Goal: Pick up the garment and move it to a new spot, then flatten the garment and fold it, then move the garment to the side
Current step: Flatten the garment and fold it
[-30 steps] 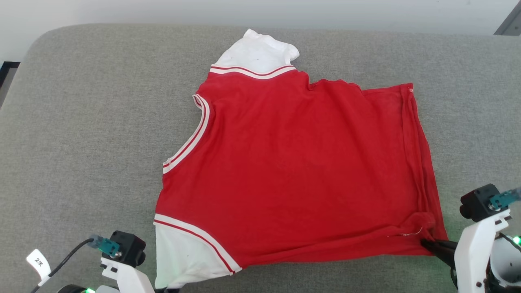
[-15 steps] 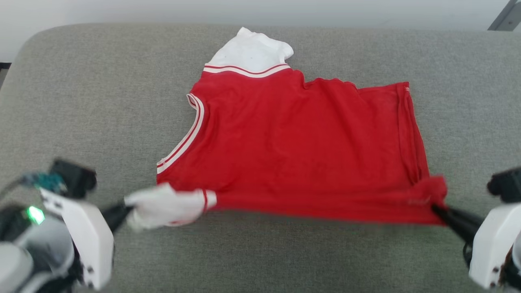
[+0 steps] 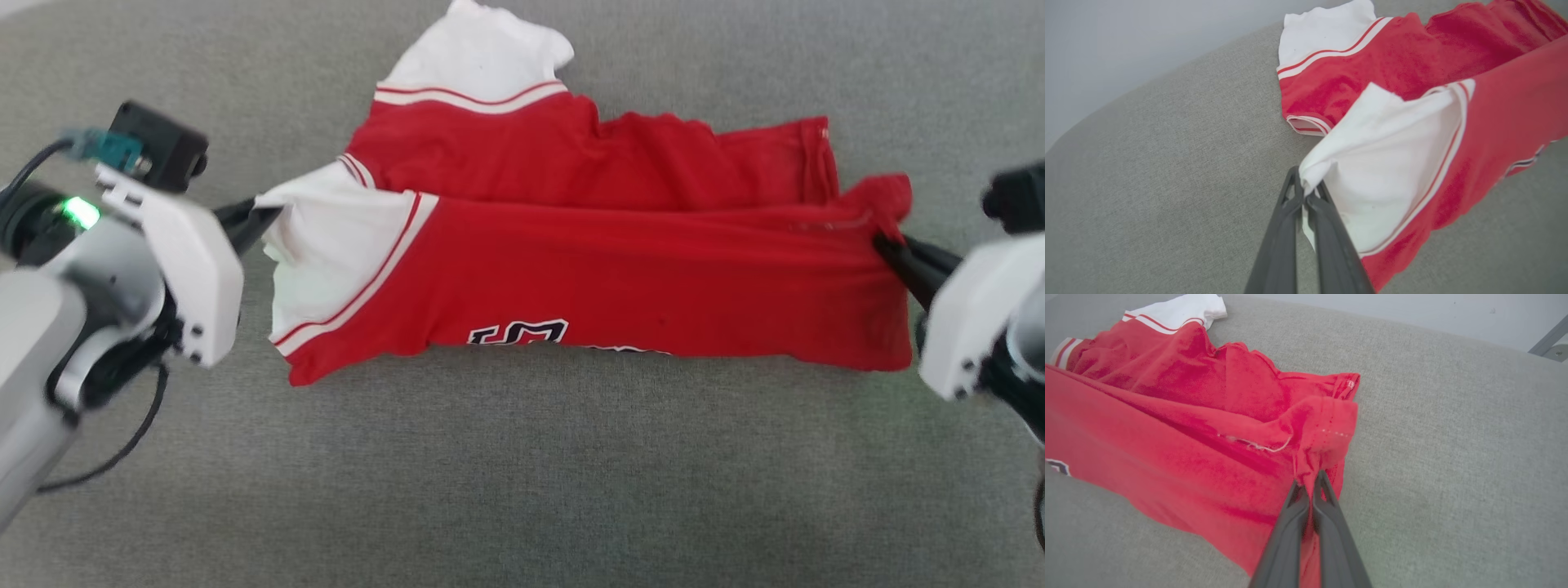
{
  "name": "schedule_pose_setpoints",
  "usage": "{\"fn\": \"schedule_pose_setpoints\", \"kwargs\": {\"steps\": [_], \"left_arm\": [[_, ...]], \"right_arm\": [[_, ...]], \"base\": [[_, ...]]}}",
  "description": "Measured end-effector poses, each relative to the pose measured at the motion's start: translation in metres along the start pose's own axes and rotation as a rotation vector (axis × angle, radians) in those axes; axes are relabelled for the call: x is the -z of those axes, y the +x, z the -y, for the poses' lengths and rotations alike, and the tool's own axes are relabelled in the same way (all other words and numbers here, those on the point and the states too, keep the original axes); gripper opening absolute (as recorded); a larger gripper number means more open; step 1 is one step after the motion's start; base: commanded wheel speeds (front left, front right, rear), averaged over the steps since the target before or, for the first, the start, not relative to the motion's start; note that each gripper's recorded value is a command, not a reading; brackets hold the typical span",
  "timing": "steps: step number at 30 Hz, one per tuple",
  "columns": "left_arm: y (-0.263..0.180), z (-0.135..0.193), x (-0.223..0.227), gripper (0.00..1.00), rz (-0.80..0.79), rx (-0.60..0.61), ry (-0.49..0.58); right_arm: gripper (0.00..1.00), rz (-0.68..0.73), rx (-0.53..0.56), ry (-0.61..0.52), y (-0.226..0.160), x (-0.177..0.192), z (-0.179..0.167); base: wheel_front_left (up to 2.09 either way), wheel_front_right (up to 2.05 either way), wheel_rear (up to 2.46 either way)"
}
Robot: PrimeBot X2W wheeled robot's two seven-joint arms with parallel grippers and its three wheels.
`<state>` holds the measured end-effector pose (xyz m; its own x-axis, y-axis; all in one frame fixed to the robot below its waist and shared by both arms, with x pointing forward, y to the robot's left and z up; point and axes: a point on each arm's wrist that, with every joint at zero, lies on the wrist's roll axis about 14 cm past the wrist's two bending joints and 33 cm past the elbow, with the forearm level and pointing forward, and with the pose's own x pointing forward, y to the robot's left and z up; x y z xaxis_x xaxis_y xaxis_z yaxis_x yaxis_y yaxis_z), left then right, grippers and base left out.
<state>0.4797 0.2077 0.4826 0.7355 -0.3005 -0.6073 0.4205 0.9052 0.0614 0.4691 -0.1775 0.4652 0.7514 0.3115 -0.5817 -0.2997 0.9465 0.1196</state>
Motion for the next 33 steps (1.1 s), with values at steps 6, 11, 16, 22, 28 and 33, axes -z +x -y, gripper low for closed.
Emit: {"fn": "schedule_pose_setpoints", "kwargs": {"steps": [6,11,16,22,28,33], "left_arm": [[0.047,-0.007,0.019,0.00,-0.076,0.025,-0.028],[0.073,-0.008,0.049,0.00,-0.184,0.031,-0.111],[0.082,-0.012,0.065,0.38,-0.254,0.016,-0.176],[0.076,-0.027,0.059,1.00,-0.237,-0.023,-0.223],[0.057,-0.037,0.043,1.00,-0.180,-0.029,-0.213],[0.034,-0.021,0.049,1.00,-0.189,-0.004,-0.221]], "right_arm": [[0.01,-0.061,0.014,0.011,0.040,0.010,0.010],[0.20,-0.136,0.017,0.021,0.062,0.029,0.014],[1.00,-0.177,0.011,0.020,0.072,0.036,0.014],[1.00,-0.129,0.013,0.009,0.068,0.025,0.017],[1.00,0.032,0.019,-0.027,0.048,-0.010,0.019],[1.00,0.235,0.059,-0.016,0.019,-0.041,0.024]], "base": [[0.00,0.00,0.00],[0.00,0.00,0.00],[0.00,0.00,0.00],[0.00,0.00,0.00],[0.00,0.00,0.00],[0.00,0.00,0.00]]}}
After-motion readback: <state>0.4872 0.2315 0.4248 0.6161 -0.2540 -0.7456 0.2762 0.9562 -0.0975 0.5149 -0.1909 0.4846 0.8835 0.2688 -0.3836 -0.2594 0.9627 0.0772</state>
